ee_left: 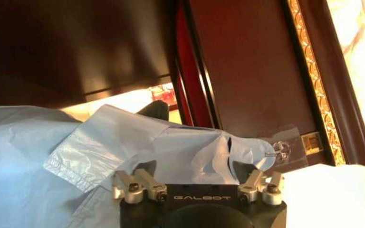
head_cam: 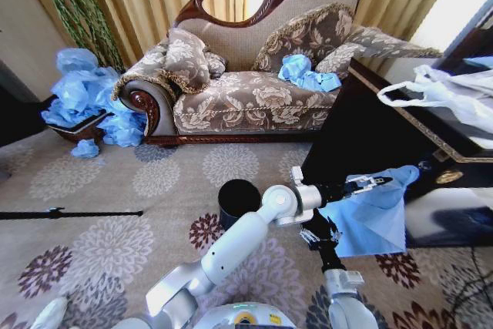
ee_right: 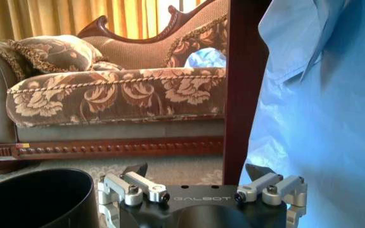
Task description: Place a garbage bag over the trash bin.
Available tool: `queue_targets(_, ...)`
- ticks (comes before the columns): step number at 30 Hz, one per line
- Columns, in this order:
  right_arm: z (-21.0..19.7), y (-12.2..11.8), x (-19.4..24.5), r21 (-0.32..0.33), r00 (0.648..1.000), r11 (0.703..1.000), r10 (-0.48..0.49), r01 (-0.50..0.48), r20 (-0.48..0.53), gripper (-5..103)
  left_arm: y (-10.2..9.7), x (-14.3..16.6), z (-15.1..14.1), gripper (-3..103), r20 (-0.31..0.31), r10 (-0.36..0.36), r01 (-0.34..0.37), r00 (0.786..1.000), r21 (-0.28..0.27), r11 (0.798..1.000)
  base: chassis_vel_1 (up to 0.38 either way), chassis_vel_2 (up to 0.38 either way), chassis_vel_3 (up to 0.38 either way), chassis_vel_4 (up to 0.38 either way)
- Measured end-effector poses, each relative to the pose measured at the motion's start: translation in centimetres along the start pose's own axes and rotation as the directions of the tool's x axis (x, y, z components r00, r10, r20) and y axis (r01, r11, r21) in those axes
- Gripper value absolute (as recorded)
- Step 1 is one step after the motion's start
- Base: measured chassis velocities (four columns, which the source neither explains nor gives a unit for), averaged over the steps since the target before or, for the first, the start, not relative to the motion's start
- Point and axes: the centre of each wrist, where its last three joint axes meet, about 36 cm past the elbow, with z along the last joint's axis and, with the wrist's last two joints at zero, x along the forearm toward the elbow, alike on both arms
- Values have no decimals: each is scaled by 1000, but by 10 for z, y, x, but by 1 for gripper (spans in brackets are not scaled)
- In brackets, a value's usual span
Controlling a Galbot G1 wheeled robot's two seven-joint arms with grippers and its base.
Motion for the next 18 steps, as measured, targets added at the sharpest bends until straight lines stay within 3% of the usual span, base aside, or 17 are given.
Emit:
queue_targets(2,0,0,0,0,1000,1000,0,0,0,100,0,0,0,81,0,-1,1,1000,-1,1000,0,0,0,0)
queue_targets(8,0,0,0,-1,1000,1000,0,0,2,100,2,-3,4,53,-1,1,-1,1000,-12,1000,0,0,0,0)
queue_targets(10,0,0,0,-1,1000,1000,0,0,3,100,2,-3,5,53,-1,3,-3,1000,-13,1000,0,0,0,0)
queue_targets(12,0,0,0,-2,1000,1000,-2,2,3,100,3,-3,5,43,-1,7,-7,1000,-14,1000,0,0,0,0)
queue_targets(13,0,0,0,-2,1000,1000,-2,2,3,100,3,-3,5,43,-1,7,-7,1000,-14,1000,0,0,0,0)
queue_targets(17,1,0,1,-1,1000,1000,-2,2,2,100,5,-3,5,21,1,9,-9,1000,-20,1000,0,0,0,0)
queue_targets(18,1,0,1,-1,1000,1000,-2,2,2,100,5,-3,5,21,1,9,-9,1000,-20,1000,0,0,0,0)
